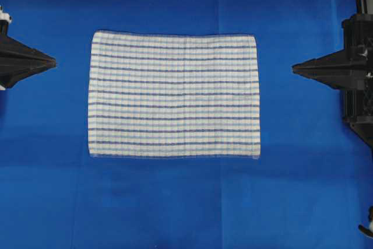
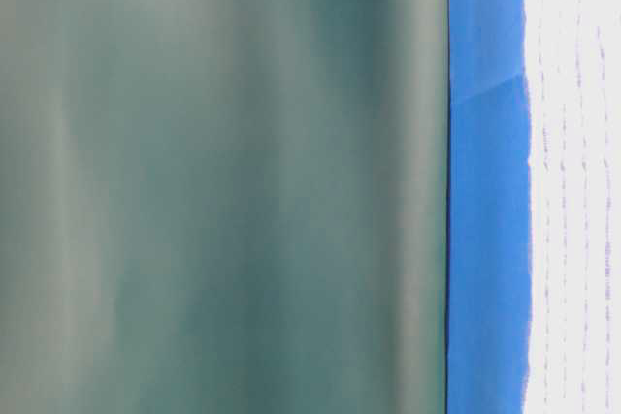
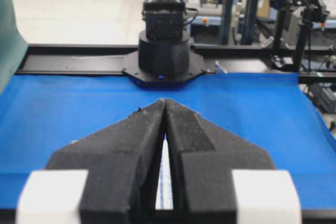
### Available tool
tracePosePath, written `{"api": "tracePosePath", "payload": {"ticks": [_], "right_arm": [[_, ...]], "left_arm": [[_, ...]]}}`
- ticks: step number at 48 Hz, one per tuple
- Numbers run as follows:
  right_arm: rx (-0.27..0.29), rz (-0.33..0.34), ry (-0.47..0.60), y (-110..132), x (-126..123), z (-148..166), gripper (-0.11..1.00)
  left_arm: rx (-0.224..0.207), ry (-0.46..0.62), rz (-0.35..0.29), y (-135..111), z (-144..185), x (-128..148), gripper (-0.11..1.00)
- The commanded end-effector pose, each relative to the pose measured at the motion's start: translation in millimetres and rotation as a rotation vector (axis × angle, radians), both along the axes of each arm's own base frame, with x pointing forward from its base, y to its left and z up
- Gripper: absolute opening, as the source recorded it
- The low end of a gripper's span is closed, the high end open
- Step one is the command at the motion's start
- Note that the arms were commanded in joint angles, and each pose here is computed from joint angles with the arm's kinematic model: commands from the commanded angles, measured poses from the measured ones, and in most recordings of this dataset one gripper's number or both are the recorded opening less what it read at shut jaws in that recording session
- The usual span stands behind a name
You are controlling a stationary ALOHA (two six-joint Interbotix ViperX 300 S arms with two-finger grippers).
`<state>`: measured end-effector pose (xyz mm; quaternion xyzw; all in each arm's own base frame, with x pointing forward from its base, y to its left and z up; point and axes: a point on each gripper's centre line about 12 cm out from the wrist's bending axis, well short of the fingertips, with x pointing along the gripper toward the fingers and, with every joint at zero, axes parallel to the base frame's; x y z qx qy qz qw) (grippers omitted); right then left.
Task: Fold the blue towel.
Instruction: 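Move both grippers to the towel's top corners, left and right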
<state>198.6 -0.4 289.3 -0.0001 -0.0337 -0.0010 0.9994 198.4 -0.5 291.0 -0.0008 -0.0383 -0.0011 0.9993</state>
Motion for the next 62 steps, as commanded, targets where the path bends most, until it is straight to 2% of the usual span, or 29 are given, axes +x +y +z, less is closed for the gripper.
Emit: {"api": "tracePosePath", "payload": {"ticks": [1,6,11,27,31,34,40,43,47,55,62], "right_arm": [[0.012,-0.015,-0.031,-3,3,12,0.0],[0.045,-0.045,-0.022,-9,7,14,0.0],[0.074,-0.104,0.024,-21,12,9,0.0],[0.201,-0.331,0.221,-70,21,-33,0.02],[0.223,-0.375,0.279,-81,24,-47,0.1],[0.237,-0.4,0.323,-88,27,-58,0.2],[0.269,-0.45,0.417,-101,34,-86,0.53],[0.283,-0.469,0.453,-106,37,-99,0.69],[0.294,-0.486,0.485,-111,41,-114,0.79],[0.316,-0.519,0.535,-118,48,-142,0.75],[0.341,-0.552,0.563,-122,49,-161,0.75]], "left_arm": [[-0.021,0.002,0.015,3,3,2,0.0],[-0.013,0.002,0.024,4,4,2,0.0],[0.002,0.025,0.056,11,0,3,0.0],[-0.026,0.203,0.247,53,-36,13,0.01],[-0.039,0.25,0.285,62,-46,16,0.14],[-0.05,0.289,0.311,69,-55,19,0.3],[-0.074,0.38,0.363,84,-78,23,0.63],[-0.089,0.436,0.392,92,-93,25,0.74],[-0.109,0.488,0.426,103,-110,27,0.75],[-0.134,0.554,0.47,119,-145,34,0.74],[-0.145,0.596,0.483,125,-171,39,0.74]]}}
